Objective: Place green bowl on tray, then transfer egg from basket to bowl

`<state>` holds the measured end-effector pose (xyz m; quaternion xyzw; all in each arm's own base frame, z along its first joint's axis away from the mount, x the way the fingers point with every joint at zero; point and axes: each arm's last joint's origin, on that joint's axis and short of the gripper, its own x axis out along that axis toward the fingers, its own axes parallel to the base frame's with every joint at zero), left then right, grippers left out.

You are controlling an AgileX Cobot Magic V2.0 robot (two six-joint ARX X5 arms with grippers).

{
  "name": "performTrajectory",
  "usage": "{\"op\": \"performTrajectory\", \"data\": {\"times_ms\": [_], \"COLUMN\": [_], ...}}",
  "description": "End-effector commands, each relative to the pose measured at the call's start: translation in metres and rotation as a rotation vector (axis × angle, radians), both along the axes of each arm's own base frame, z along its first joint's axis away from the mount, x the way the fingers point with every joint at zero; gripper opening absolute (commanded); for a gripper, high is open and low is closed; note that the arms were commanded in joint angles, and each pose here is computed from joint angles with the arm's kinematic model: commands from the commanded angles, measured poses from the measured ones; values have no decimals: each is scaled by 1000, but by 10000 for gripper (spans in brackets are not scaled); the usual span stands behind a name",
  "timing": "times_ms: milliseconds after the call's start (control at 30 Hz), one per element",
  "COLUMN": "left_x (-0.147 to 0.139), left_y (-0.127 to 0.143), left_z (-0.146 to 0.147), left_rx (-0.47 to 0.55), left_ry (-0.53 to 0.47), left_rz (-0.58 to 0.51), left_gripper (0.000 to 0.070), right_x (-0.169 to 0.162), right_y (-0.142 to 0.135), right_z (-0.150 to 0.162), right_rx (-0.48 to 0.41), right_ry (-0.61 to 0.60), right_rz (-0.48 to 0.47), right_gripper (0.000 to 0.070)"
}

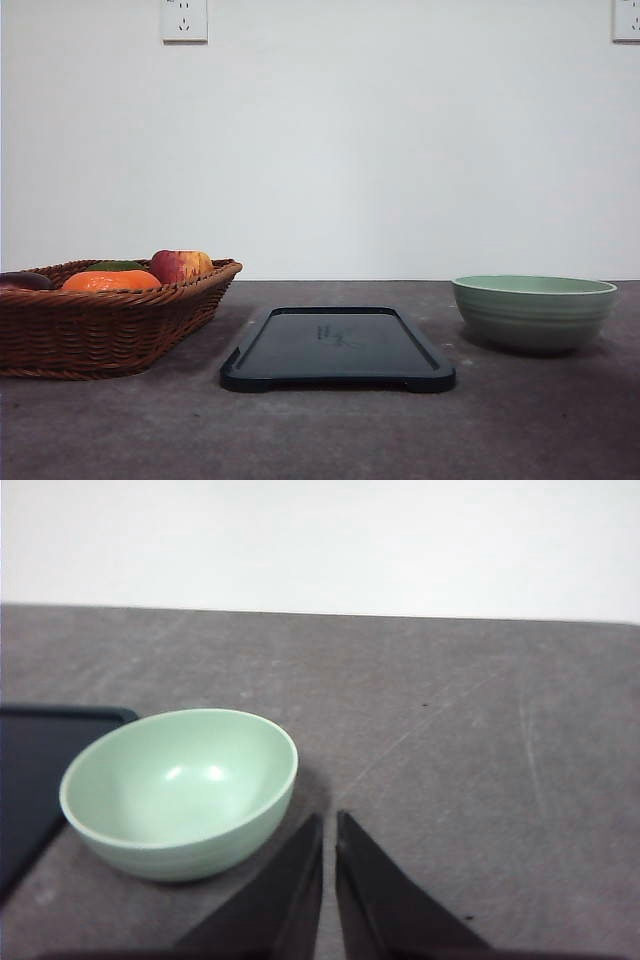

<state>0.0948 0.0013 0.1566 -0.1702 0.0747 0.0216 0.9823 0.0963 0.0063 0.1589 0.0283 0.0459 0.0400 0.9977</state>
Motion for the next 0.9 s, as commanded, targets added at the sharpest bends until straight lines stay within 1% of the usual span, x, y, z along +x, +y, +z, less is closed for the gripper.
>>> {"op": "performTrajectory", "data": {"times_ms": [0, 100, 133, 167, 233, 333, 500, 567, 600, 667, 767, 867], "left_x": [1, 1, 1, 1, 2, 2, 1, 0, -1, -2, -4, -4], "left_y": [0, 0, 0, 0, 0, 0, 0, 0, 0, 1, 1, 1], "left_z": [-7, -6, -5, -4, 1, 10, 27, 32, 35, 42, 53, 66], "left_rx": [-196, -356, -382, -386, -363, -279, -97, -54, -53, -54, -54, -49], "left_ry": [18, 8, 0, -16, -63, -157, -324, -379, -399, -413, -425, -376], "left_rz": [35, 61, 65, 63, 50, 27, 5, 5, 8, 21, 32, 45], "left_gripper": [0, 0, 0, 0, 0, 0, 0, 0, 0, 0, 0, 0], "right_x": [0, 0, 1, 1, 1, 0, -2, -4, -4, -6, -6, -4], "right_y": [0, 0, 0, 0, 0, 0, -1, -1, -1, -1, -1, -1], "right_z": [0, 1, 2, 4, 9, 18, 32, 37, 40, 45, 57, 69], "right_rx": [152, 292, 318, 336, 343, 328, 249, 215, 204, 193, 191, 185], "right_ry": [3, 1, -7, -23, -73, -164, -321, -361, -369, -373, -347, -299], "right_rz": [-16, -26, -26, -24, -15, -4, -10, -11, -16, -20, -22, -19], "right_gripper": [9, 8, 8, 8, 9, 8, 8, 7, 7, 6, 6, 6]}}
